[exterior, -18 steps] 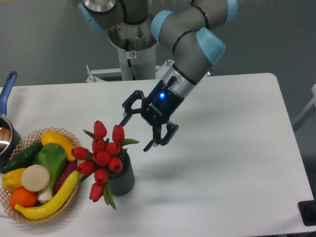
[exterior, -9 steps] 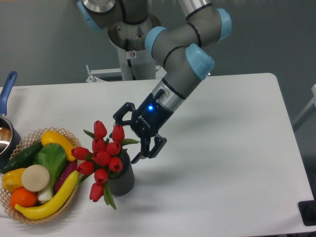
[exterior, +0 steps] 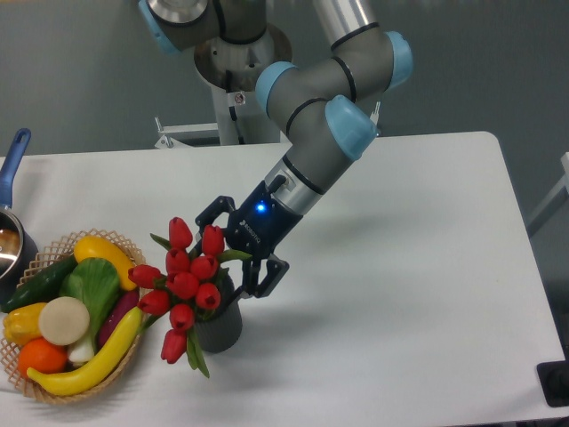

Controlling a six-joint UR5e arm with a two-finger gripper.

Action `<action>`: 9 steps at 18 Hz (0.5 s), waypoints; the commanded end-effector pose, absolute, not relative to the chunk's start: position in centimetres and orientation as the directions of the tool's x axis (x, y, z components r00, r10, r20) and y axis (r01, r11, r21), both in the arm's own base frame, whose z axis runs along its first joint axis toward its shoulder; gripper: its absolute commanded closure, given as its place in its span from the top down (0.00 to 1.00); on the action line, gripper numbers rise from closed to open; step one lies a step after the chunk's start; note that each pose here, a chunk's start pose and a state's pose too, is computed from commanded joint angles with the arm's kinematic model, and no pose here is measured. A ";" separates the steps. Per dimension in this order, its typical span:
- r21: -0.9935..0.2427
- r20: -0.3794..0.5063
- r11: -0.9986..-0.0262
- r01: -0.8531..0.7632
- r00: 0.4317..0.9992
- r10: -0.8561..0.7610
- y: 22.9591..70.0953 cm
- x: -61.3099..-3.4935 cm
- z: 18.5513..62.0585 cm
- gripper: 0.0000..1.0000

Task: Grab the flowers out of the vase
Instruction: 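Lower the open gripper around the tulip stems above the vase rim, then close the gripper on the tulip stems and begin lifting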

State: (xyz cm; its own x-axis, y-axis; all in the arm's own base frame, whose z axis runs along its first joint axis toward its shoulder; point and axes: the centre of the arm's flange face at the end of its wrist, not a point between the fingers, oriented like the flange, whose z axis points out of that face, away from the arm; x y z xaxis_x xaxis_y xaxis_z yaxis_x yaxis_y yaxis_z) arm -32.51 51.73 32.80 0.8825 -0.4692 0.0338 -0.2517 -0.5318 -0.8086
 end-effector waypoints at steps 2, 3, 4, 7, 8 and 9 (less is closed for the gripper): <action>-0.809 0.035 -0.530 -0.256 0.878 -0.478 52.2 -32.1 32.7 1.00; -0.809 0.036 -0.530 -0.254 0.879 -0.476 52.2 -32.1 32.8 1.00; -0.810 0.036 -0.529 -0.253 0.879 -0.476 52.3 -32.2 32.8 1.00; -0.809 0.038 -0.530 -0.252 0.879 -0.476 52.3 -32.2 32.6 0.93; -0.809 0.038 -0.530 -0.253 0.878 -0.477 52.4 -32.2 32.6 0.87; -0.809 0.038 -0.530 -0.253 0.878 -0.477 52.4 -32.2 32.6 0.82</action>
